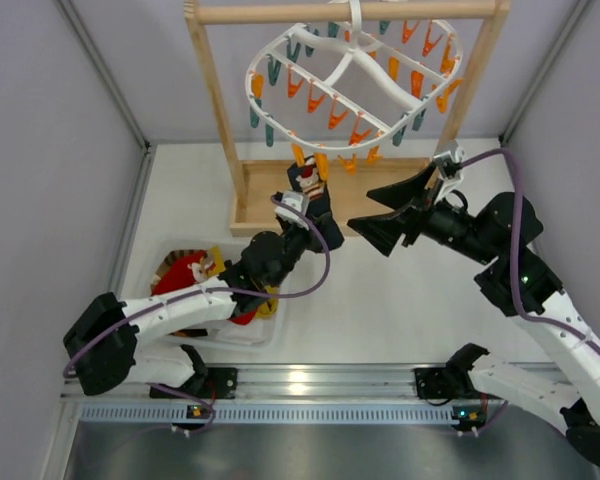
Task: Remove the socks clipped to the hanger
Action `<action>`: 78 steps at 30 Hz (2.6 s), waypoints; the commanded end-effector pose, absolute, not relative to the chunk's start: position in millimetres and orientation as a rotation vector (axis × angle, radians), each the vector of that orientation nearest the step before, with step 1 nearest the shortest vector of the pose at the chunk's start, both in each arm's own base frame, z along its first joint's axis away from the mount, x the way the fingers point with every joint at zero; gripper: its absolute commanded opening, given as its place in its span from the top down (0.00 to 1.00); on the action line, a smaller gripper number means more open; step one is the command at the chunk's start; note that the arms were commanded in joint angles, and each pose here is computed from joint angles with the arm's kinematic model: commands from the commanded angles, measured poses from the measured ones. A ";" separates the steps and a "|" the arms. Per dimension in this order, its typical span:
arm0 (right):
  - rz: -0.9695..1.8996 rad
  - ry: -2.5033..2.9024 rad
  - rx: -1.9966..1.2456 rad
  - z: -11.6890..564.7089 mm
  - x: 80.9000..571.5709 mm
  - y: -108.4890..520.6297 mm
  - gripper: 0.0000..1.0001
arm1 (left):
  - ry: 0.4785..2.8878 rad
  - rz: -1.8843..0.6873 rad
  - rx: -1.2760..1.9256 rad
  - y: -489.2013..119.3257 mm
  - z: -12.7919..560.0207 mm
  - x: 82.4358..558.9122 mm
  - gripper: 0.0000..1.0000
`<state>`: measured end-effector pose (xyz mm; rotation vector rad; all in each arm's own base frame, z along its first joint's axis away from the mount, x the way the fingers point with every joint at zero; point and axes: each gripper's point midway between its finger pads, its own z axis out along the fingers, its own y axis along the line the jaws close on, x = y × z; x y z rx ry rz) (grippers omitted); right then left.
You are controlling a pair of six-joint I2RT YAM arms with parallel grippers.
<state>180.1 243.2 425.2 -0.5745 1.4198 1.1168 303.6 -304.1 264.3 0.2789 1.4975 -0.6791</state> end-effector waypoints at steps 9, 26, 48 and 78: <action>1.149 1.348 -0.506 497.8 202.0 254.4 0.15 | 1.548 -0.330 0.194 -331.9 275.1 281.5 1.00; 1.095 1.421 -0.436 465.3 233.1 262.2 0.16 | 1.445 -1.180 0.719 -348.6 296.9 181.1 1.00; 1.186 1.414 -0.288 435.6 271.0 289.9 0.17 | 1.472 -1.383 0.815 -357.4 296.4 156.0 1.00; 0.517 1.644 -0.170 422.6 271.1 245.9 0.14 | 1.538 -0.920 0.685 -389.3 263.1 209.9 1.00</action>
